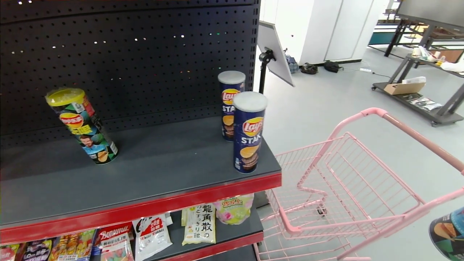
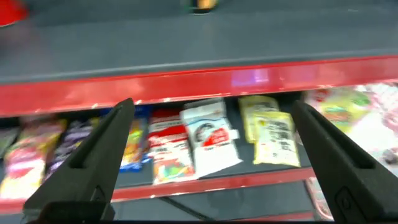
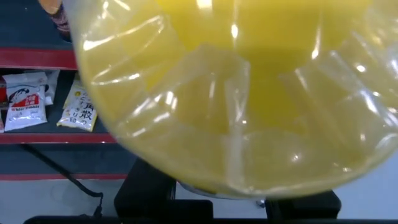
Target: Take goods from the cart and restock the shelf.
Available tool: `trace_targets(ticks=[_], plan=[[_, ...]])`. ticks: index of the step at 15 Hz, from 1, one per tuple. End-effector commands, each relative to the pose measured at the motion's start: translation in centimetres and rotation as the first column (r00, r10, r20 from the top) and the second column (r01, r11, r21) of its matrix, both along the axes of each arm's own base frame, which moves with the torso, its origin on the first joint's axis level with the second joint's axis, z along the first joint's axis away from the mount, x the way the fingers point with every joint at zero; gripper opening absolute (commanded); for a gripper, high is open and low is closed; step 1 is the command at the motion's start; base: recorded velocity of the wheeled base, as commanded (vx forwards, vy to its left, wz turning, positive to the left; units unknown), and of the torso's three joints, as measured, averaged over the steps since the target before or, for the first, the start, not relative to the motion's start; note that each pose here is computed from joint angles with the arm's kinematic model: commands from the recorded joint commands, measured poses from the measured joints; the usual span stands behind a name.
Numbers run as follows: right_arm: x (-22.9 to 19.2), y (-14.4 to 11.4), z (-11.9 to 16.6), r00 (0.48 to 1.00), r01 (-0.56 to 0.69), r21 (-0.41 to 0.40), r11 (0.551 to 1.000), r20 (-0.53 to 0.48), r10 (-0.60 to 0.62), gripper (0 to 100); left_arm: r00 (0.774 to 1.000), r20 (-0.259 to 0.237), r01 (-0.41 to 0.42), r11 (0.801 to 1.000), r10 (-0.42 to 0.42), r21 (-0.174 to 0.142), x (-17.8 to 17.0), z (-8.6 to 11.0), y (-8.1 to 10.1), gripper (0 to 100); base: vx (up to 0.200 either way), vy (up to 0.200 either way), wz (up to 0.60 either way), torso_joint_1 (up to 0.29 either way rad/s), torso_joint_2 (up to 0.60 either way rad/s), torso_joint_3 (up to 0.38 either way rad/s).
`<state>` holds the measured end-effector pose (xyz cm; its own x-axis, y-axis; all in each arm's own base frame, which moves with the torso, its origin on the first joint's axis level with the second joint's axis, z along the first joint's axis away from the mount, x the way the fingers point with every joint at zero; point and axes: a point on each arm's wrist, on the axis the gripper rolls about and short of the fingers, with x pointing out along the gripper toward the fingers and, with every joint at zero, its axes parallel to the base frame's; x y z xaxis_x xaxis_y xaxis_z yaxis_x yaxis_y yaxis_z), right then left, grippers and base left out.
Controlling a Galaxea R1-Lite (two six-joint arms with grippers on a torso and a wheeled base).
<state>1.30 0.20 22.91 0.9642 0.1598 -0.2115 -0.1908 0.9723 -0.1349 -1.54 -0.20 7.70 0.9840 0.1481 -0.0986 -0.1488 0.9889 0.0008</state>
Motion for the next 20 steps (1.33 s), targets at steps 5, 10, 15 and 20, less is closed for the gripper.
trace_targets(ticks=[5,10,15,20], plan=[[0.0,0.0,-1.0,1.0,-0.001,-0.01,1.0,-0.019,0.001,0,1.0,0.001,-0.001,1.0,0.001,0.0,0.0,0.0,0.0,100,0.0,0.0,0.48,0.011,0.0,-0.003],[-2.3,-0.4,-3.5,1.0,-0.002,0.016,1.0,0.028,0.002,0,1.0,0.0,-0.001,1.0,0.001,0.002,0.0,0.0,0.0,100,0.0,0.08,0.0,0.002,0.0,0.003],[-3.4,-0.6,-5.3,0.999,-0.005,0.034,0.999,0.053,0.003,0,1.0,0.0,-0.001,1.0,0.001,0.002,0.0,0.0,0.0,100,0.0,0.2,0.0,0.0,-0.01,0.0],[-4.0,-0.7,-6.8,0.997,-0.043,0.048,0.998,0.065,0.039,0,1.0,0.0,-0.001,1.0,0.001,0.002,0.0,0.0,0.0,100,0.0,0.2,0.0,0.0,0.0,0.002]])
